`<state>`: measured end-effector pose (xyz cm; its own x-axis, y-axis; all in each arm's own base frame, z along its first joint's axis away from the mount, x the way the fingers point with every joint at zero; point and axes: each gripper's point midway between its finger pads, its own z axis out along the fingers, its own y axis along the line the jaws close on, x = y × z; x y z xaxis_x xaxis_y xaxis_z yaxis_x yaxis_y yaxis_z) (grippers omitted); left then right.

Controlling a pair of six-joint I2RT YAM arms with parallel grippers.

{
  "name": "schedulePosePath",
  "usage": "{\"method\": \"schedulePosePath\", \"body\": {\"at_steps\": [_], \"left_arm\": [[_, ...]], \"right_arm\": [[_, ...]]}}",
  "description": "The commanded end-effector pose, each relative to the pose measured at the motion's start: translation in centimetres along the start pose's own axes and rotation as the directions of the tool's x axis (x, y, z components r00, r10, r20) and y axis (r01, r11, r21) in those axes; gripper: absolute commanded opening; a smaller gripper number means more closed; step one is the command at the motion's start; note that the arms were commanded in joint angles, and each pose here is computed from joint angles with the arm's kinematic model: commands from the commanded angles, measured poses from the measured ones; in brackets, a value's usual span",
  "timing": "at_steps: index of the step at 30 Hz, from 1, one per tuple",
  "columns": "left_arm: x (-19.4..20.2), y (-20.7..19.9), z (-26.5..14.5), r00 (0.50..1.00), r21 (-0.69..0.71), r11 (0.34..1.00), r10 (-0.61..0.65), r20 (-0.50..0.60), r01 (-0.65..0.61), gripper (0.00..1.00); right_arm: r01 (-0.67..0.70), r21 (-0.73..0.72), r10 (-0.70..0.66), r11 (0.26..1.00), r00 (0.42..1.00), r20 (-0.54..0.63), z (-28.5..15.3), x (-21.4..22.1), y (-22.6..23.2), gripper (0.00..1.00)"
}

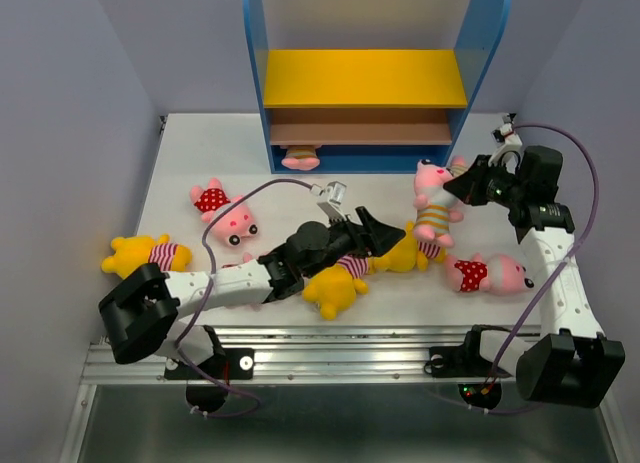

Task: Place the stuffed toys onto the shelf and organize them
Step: Pass the stuffed toy from the right arm to the left

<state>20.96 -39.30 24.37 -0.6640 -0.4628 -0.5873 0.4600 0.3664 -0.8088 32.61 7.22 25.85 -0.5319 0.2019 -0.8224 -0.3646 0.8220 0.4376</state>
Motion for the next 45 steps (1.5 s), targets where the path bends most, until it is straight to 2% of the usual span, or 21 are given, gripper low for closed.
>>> {"method": "schedulePosePath", "body": {"at_steps": [1, 9, 11, 15, 20, 28, 34, 39, 40, 42, 43, 45], "left_arm": [[-2.7, -5.0, 2.1, 0.992, 0.096, 0.995, -0.027, 0.122, 0.015, 0.99], [0.9, -5.3, 6.0, 0.998, 0.068, 0.996, -0.06, 0.036, 0.058, 0.99], [2.2, -4.3, 6.7, 0.998, 0.022, 0.998, -0.064, 0.01, 0.064, 0.99], [2.9, -3.2, 7.5, 0.996, -0.029, 0.996, -0.087, 0.01, 0.087, 0.96], [3.2, -1.7, 8.1, 0.998, -0.088, 0.995, -0.053, 0.029, 0.055, 0.89], [3.5, -0.8, 8.5, 0.999, -0.101, 0.995, -0.008, 0.034, 0.011, 0.88], [3.6, -1.4, 9.0, 0.999, -0.068, 0.998, -0.007, 0.035, 0.01, 0.68], [3.2, -1.9, 8.9, 0.998, -0.04, 0.999, -0.014, 0.062, 0.016, 0.33], [2.8, -2.0, 8.8, 0.997, -0.032, 0.999, -0.013, 0.076, 0.016, 0.22], [2.6, -1.9, 8.6, 0.997, -0.031, 0.999, -0.011, 0.083, 0.014, 0.12], [2.2, -2.3, 8.5, 0.995, -0.018, 1.0, -0.012, 0.096, 0.014, 0.01], [1.9, -2.3, 8.2, 0.994, -0.013, 1.0, -0.016, 0.106, 0.018, 0.0]], "right_arm": [[0.021, -0.029, -0.019, 0.999, 0.998, 0.068, 0.1, -1.7, 1.0, 0.01], [0.026, -0.027, -0.024, 0.999, 0.996, 0.083, 0.0, -1.4, 0.9, 0.01], [0.028, -0.025, -0.026, 0.999, 0.996, 0.089, 0.0, -1.4, 0.9, 0.01], [0.026, -0.032, -0.023, 0.999, 0.995, 0.093, -0.1, -1.4, 1.1, 0.01], [0.036, -0.029, -0.033, 0.999, 0.994, 0.102, -0.3, -1.6, 1.2, 0.01], [0.025, -0.037, -0.022, 0.999, 0.995, 0.098, -0.3, -1.6, 1.4, 0.01], [0.022, -0.044, -0.018, 0.999, 0.995, 0.098, -0.1, -1.5, 1.4, 0.01], [0.02, -0.036, -0.017, 0.999, 0.996, 0.092, 0.1, -1.3, 1.0, 0.01], [0.02, -0.035, -0.017, 0.999, 0.996, 0.089, 0.1, -1.1, 1.0, 0.01], [0.019, -0.035, -0.015, 0.999, 0.996, 0.086, 0.2, -0.9, 0.9, 0.02], [0.021, -0.034, -0.018, 0.999, 0.996, 0.085, 0.2, -0.9, 0.8, 0.02], [0.025, -0.036, -0.022, 0.999, 0.996, 0.086, 0.2, -0.9, 0.9, 0.05]]}}
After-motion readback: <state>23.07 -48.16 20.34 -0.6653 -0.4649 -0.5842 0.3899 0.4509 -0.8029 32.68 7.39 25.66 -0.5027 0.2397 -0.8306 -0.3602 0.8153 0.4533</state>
